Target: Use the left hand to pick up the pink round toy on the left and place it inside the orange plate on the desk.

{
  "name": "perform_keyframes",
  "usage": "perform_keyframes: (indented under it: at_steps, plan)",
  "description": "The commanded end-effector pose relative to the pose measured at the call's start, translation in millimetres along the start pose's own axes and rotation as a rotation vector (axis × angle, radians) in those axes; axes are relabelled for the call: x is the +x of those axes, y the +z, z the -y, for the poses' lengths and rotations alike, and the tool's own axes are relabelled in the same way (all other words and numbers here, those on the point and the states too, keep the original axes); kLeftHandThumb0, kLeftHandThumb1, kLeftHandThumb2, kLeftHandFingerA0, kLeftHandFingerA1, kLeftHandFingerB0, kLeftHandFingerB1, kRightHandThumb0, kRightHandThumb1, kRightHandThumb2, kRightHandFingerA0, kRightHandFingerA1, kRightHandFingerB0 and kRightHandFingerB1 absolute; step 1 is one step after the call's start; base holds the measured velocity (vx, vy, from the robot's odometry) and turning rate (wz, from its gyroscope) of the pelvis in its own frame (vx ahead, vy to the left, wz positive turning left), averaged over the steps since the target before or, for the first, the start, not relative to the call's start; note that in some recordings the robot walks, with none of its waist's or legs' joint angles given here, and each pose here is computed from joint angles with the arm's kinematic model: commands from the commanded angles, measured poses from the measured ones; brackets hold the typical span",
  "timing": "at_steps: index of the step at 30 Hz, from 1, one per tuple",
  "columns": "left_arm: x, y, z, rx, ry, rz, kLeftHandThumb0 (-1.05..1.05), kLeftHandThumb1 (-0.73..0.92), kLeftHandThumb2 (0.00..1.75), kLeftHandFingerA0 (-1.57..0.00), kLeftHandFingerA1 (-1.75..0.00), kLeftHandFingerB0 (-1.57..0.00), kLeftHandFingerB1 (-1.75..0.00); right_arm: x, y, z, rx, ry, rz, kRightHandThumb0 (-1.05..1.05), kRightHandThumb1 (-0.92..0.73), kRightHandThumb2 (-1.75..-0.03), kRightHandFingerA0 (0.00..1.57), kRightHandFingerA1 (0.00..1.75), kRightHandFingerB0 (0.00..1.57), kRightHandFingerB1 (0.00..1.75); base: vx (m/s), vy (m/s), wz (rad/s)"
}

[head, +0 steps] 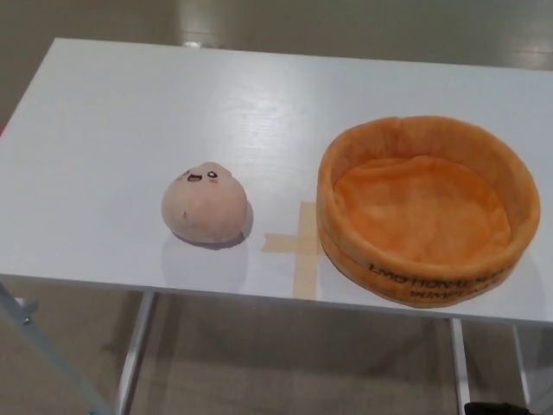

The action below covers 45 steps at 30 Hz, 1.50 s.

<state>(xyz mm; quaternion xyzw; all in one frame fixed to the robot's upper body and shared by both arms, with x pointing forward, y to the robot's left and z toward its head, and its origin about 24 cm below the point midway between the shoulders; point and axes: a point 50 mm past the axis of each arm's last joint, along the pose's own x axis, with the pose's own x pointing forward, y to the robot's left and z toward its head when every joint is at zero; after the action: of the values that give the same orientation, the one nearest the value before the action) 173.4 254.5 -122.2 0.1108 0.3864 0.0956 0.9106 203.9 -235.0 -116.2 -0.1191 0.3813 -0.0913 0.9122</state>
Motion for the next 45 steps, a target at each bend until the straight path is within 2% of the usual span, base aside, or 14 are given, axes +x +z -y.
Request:
perform_keyframes:
  at_steps: [1, 13, 17, 18, 20, 21, 23, 24, 25, 36, 41, 43, 44, 45]
  plan:
    - [-2.1, -2.3, -3.1, -0.028, -0.002, 0.03, -0.29, 0.55, 0.57, -0.37, -0.37, -0.33, -0.32, -1.6, -2.1, -0.4, 0.023, -0.02, 0.022, -0.33, -0.56, -0.56, 0.69, 0.59, 0.62, 0.49, 0.0, 0.0, 0.0]
    - [-11.3, 5.4, -3.8, 0.2, -0.325, 0.175, -0.38, 0.54, 0.57, -0.14, -0.28, -0.2, -0.29, -2.2, -4.2, -0.9, 0.04, -0.022, 0.016, -0.32, -0.56, -0.56, 0.73, 0.67, 0.63, 0.5, 0.0, 0.0, 0.0]
    - [-21.2, 14.5, 0.4, 0.314, -0.498, 0.275, -0.47, 0.45, 0.66, -0.1, -0.35, -0.13, -0.33, -2.1, -4.1, -0.9, 0.03, -0.019, 0.017, -0.34, -0.56, -0.56, 0.7, 0.63, 0.62, 0.49, 0.0, 0.0, 0.0]
    - [-27.7, 20.1, 4.0, 0.381, -0.581, 0.33, -0.27, 0.44, 0.94, 0.0, -0.49, 0.0, -0.46, -2.1, -3.4, -1.0, 0.029, -0.018, 0.021, -0.34, -0.55, -0.56, 0.69, 0.62, 0.62, 0.49, 0.0, 0.0, 0.0]
    - [-36.2, 26.6, 10.2, 0.449, -0.676, 0.379, -0.27, 0.45, 0.95, 0.0, -0.49, 0.0, -0.46, -1.9, -2.9, -1.2, 0.031, -0.017, 0.021, -0.34, -0.55, -0.56, 0.68, 0.61, 0.61, 0.49, 0.0, 0.0, 0.0]
    - [-41.4, 30.9, 14.1, 0.473, -0.723, 0.408, -0.47, 0.5, 0.66, -0.12, -0.34, -0.13, -0.32, -1.8, -2.9, -1.2, 0.032, -0.018, 0.02, -0.33, -0.56, -0.56, 0.69, 0.6, 0.62, 0.49, 0.0, 0.0, 0.0]
    - [-48.4, 36.3, 18.4, 0.496, -0.777, 0.441, -0.47, 0.5, 0.66, -0.12, -0.34, -0.13, -0.32, -1.7, -2.5, -1.3, 0.033, -0.019, 0.021, -0.33, -0.56, -0.56, 0.69, 0.6, 0.62, 0.49, 0.0, 0.0, 0.0]
    - [-52.6, 39.7, 21.8, 0.502, -0.806, 0.453, -0.24, 0.35, 0.9, -0.1, -0.51, -0.1, -0.49, -1.6, -2.1, -1.3, 0.033, -0.02, 0.022, -0.34, -0.56, -0.56, 0.7, 0.6, 0.62, 0.49, 0.0, 0.0, 0.0]
    - [-61.6, 46.4, 29.4, 0.521, -0.87, 0.469, -0.43, 0.52, 0.65, -0.15, -0.33, -0.17, -0.32, -1.5, -1.6, -1.1, 0.025, -0.02, 0.023, -0.35, -0.57, -0.56, 0.7, 0.59, 0.62, 0.48, 0.0, 0.0, 0.0]
    - [-123.0, 102.7, 68.2, 0.688, -1.218, 0.667, -0.39, 0.56, 0.58, -0.13, -0.29, -0.21, -0.29, -1.2, -1.2, -0.3, 0.006, -0.02, 0.024, -0.34, -0.56, -0.56, 0.69, 0.6, 0.63, 0.49, 0.0, 0.0, 0.0]
    - [-154.3, 138.7, 73.6, 0.727, -1.328, 0.85, -0.51, 0.5, 0.69, -0.2, -0.38, -0.2, -0.35, -1.2, -1.3, 0.2, 0.013, -0.02, 0.024, -0.35, -0.56, -0.56, 0.69, 0.58, 0.63, 0.48, 0.0, 0.0, 0.0]
    - [-161.0, 146.6, 71.7, 0.742, -1.329, 0.87, -0.27, 0.4, 0.94, -0.1, -0.52, -0.1, -0.5, -1.3, -1.1, 0.1, 0.007, -0.023, 0.027, -0.34, -0.55, -0.56, 0.7, 0.59, 0.63, 0.49, 0.0, 0.0, 0.0]
    - [-169.5, 157.9, 70.4, 0.731, -1.328, 0.97, -0.47, 0.55, 0.57, -0.28, -0.33, -0.28, -0.3, -1.2, -0.6, 0.1, 0.008, -0.023, 0.028, -0.34, -0.55, -0.56, 0.7, 0.59, 0.63, 0.49, 0.0, 0.0, 0.0]
    - [-173.6, 162.6, 69.7, 0.726, -1.328, 1.011, -0.47, 0.55, 0.57, -0.28, -0.33, -0.28, -0.3, -1.1, -0.4, 0.1, 0.008, -0.023, 0.029, -0.34, -0.55, -0.56, 0.7, 0.59, 0.63, 0.49, 0.0, 0.0, 0.0]
